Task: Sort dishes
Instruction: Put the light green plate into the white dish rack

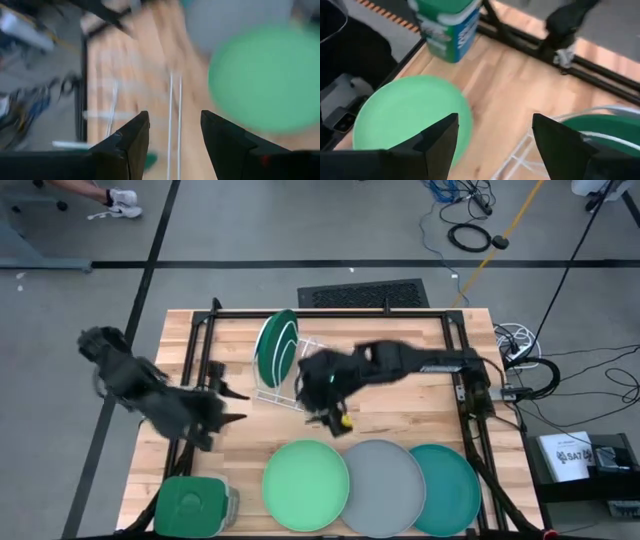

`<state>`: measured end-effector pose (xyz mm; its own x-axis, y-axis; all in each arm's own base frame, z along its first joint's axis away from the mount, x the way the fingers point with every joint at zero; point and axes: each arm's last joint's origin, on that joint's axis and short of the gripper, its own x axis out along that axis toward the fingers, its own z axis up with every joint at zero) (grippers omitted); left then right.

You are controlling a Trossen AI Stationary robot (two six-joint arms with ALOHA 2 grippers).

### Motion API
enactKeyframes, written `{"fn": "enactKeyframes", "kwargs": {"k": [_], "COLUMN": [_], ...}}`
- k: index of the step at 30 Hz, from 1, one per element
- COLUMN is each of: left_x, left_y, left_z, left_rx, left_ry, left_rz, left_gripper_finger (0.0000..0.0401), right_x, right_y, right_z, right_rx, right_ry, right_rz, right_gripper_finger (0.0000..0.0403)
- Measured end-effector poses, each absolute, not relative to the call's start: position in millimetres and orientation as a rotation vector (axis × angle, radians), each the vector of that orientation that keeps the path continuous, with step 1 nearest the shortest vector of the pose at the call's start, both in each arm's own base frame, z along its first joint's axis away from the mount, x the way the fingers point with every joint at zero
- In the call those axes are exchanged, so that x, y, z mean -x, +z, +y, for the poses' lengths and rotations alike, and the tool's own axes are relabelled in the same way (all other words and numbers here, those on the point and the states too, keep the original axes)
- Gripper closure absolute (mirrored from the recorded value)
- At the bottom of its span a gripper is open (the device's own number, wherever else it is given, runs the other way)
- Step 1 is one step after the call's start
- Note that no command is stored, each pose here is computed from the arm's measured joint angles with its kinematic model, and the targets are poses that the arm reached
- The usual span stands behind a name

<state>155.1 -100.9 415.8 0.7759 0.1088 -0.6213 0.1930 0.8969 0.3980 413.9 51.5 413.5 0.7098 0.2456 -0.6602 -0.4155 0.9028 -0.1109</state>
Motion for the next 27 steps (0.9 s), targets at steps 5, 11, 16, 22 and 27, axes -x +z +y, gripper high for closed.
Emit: {"fn": "enactKeyframes", "kwargs": {"k": [5,11,16,22,27], "left_x": [-125.9,-115.4,-118.6,-124.3,-126.1], "left_y": [429.4,423.5,412.2,398.8,389.9], "left_z": [-92.8,-84.9,-87.8,-93.4,-95.1], "left_rx": [-0.386,-0.378,-0.392,-0.402,-0.421], "left_ry": [-0.076,-0.012,-0.006,-0.007,-0.007], "left_rz": [0.456,0.385,0.397,0.408,0.428], "left_gripper_finger": [0.0221,0.0221,0.0221,0.0221,0.0221], "right_x": [-437.2,-471.3,-492.0,-509.8,-517.2], "right_y": [370.4,289.8,240.7,215.8,204.4], "right_z": [91.7,125.4,124.7,100.5,79.2], "right_rx": [0.274,0.290,0.305,0.294,0.254], "right_ry": [0.417,0.484,0.490,0.448,0.426], "right_rz": [0.800,0.973,1.044,1.042,1.057], "right_gripper_finger": [0.0154,0.0154,0.0154,0.0154,0.0154]}}
